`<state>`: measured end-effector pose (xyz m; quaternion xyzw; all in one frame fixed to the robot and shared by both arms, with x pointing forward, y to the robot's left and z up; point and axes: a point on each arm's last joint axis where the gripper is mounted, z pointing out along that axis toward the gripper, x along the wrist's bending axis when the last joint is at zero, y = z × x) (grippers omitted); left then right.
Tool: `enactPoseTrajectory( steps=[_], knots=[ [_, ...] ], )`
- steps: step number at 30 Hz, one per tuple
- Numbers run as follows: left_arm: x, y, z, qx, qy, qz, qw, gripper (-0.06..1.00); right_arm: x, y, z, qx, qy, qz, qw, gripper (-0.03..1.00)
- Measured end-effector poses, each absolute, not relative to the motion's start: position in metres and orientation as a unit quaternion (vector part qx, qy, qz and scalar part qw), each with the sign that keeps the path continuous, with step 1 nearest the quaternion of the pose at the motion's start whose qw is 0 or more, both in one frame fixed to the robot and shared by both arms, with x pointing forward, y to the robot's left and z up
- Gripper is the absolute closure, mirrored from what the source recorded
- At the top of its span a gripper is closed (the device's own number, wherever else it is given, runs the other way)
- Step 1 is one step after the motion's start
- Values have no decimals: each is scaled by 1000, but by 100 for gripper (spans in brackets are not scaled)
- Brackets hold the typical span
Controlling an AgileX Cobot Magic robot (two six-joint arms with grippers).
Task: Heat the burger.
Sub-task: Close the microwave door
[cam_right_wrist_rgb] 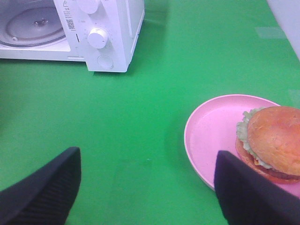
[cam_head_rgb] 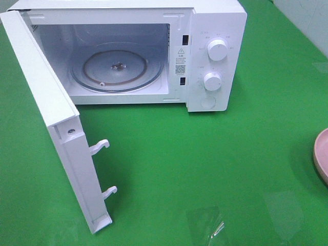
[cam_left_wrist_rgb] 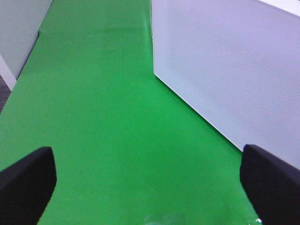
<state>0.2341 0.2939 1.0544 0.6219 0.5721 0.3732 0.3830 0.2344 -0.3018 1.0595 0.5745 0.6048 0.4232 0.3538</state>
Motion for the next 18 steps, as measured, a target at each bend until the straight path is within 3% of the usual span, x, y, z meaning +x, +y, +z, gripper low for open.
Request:
enactPoseTrajectory(
  steps=[18],
  knots=[
    [234, 294, 1054, 622, 572, 373, 383, -4, 234, -302, 1059, 576, 604, 424, 353, 20]
  ],
)
